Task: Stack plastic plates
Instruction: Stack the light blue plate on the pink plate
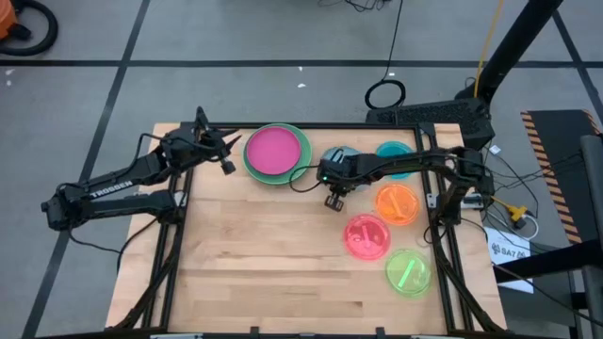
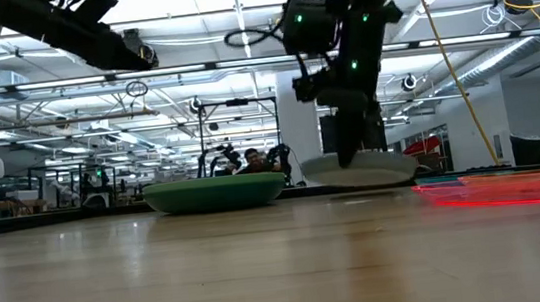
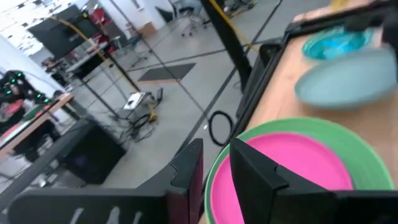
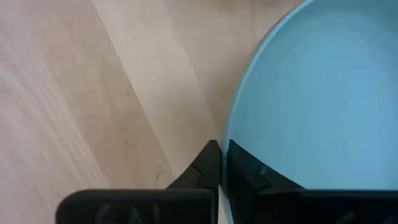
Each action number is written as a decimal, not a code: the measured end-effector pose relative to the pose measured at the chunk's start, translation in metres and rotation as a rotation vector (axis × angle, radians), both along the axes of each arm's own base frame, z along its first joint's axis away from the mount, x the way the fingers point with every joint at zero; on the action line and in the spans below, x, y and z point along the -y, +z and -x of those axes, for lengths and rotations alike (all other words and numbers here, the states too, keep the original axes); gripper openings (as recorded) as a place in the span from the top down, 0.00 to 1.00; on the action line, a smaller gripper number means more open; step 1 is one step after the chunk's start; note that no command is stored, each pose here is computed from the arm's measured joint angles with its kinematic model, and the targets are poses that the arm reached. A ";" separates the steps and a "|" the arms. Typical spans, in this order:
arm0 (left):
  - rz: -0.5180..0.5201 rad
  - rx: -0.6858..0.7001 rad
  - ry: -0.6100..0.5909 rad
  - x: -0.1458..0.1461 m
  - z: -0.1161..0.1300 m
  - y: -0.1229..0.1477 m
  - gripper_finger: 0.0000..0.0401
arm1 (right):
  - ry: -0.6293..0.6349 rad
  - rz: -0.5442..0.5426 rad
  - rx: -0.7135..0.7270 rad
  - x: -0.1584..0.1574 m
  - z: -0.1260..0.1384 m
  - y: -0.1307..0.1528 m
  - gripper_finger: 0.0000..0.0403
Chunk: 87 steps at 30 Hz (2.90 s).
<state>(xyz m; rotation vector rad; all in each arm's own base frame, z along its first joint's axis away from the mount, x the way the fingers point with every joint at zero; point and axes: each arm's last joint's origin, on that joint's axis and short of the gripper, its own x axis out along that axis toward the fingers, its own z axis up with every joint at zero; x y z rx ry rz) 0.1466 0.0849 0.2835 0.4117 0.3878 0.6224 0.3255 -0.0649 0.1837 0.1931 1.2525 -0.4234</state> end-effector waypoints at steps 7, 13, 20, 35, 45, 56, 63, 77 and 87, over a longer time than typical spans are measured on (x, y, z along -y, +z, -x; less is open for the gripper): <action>-0.008 -0.006 0.030 -0.001 0.001 0.000 0.78 | 0.015 0.113 0.152 0.001 0.009 0.041 0.99; -0.010 -0.007 0.029 -0.001 0.001 0.000 0.78 | 0.120 0.216 0.317 0.005 -0.002 0.059 0.99; -0.031 -0.006 0.088 -0.003 0.002 0.001 0.78 | 0.242 0.280 0.393 0.026 -0.032 0.071 0.99; -0.003 0.017 0.221 -0.016 0.012 0.001 0.78 | 0.476 0.309 0.381 0.056 -0.088 0.067 0.99; 0.015 0.035 0.269 -0.022 0.016 0.001 0.78 | 0.584 0.323 0.314 0.065 -0.117 0.044 0.99; 0.018 0.029 0.271 -0.022 0.016 0.000 0.78 | 0.694 0.332 0.218 0.071 -0.136 0.008 0.99; 0.019 0.030 0.270 -0.022 0.016 0.000 0.78 | 0.743 0.350 0.197 0.071 -0.138 0.002 0.99; 0.025 0.023 0.270 -0.022 0.017 -0.001 0.78 | 0.734 0.343 0.195 0.071 -0.138 0.002 0.97; 0.030 0.019 0.271 -0.022 0.017 -0.001 0.78 | 0.734 0.343 0.194 0.071 -0.138 0.002 0.96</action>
